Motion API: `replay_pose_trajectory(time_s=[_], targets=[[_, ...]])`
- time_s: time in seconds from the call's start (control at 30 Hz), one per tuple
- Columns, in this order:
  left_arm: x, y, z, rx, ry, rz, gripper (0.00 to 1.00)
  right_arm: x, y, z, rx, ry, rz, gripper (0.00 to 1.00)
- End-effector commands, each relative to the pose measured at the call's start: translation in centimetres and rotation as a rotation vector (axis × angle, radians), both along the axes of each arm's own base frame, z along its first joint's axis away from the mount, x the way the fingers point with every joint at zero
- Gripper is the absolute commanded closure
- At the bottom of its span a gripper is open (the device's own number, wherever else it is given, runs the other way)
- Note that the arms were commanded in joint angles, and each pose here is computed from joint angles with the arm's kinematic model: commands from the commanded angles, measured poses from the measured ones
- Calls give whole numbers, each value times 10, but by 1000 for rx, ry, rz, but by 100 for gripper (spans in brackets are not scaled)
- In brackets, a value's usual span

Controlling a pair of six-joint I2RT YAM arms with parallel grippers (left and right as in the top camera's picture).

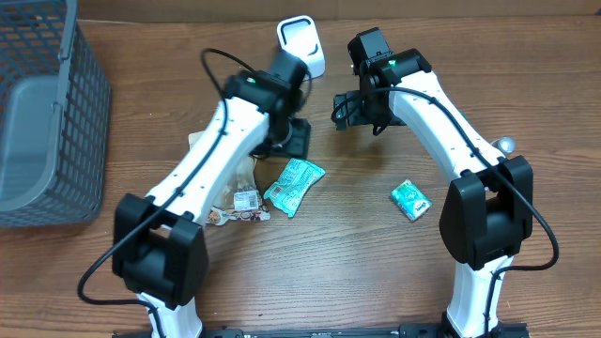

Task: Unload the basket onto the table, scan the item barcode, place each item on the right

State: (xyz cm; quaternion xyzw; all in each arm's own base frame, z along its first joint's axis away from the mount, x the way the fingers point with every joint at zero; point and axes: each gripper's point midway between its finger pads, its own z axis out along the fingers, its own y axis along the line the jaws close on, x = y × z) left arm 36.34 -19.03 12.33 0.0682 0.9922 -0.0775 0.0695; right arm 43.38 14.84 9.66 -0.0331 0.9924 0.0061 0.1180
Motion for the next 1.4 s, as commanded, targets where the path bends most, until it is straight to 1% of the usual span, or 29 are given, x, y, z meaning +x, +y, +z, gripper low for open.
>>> replay_pose_trajectory(time_s=[0.0, 0.17, 0.37, 0.43, 0.47, 0.57, 0.6, 0.63, 0.7, 0.73, 0.87, 0.9, 1.0, 1.03, 1.1, 1.2, 1.27, 1.3, 1.33, 1.37], targets=[[16, 23, 21, -23, -52, 62, 36, 4, 0, 10, 9, -27, -6, 0], [22, 46, 20, -25, -36, 121, 33, 4, 0, 10, 9, -27, -6, 0], [19, 49, 18, -9, -29, 99, 30, 4, 0, 10, 9, -27, -6, 0], [19, 49, 18, -9, -28, 99, 20, 4, 0, 10, 9, -27, -6, 0], [18, 48, 18, -13, -24, 98, 21, 4, 0, 10, 9, -27, -6, 0], [16, 46, 16, -7, -15, 79, 31, 4, 0, 10, 9, -27, -6, 0], [15, 46, 13, -3, -10, 74, 36, 4, 0, 10, 9, -27, -6, 0], [14, 47, 11, 0, -4, 68, 51, 4, 0, 10, 9, -27, -6, 0], [11, 48, 4, 8, 16, 68, 90, 4, 0, 10, 9, -27, -6, 0], [8, 48, -2, 10, 32, 68, 96, 4, 0, 10, 9, -27, -6, 0], [-11, 40, -14, -35, 120, 3, 96, 6, 1, 10, 14, -34, -6, 0], [-18, 41, -16, -32, 144, -23, 96, 13, 6, 13, 37, -65, -3, 0], [-34, 47, -19, -10, 207, -45, 96, 29, 33, 21, 177, -123, 34, 0], [-39, 48, -21, -4, 226, -44, 96, 34, 48, 27, 251, -147, 60, 0], [-44, 50, -25, 2, 244, -44, 96, 29, 65, 32, 350, -121, 98, 0], [-56, 53, -38, 14, 290, -42, 96, 8, 96, 42, 545, -28, 170, 0], [-63, 51, -46, -3, 315, -43, 96, -2, 102, 46, 613, 23, 184, 2], [-67, 48, -52, -26, 328, -43, 96, -7, 101, 46, 628, 51, 180, 16], [-70, 43, -61, -58, 334, -44, 96, -17, 93, 41, 610, 105, 151, 73], [-70, 42, -66, -67, 330, -45, 96, -23, 90, 38, 602, 136, 139, 85]])
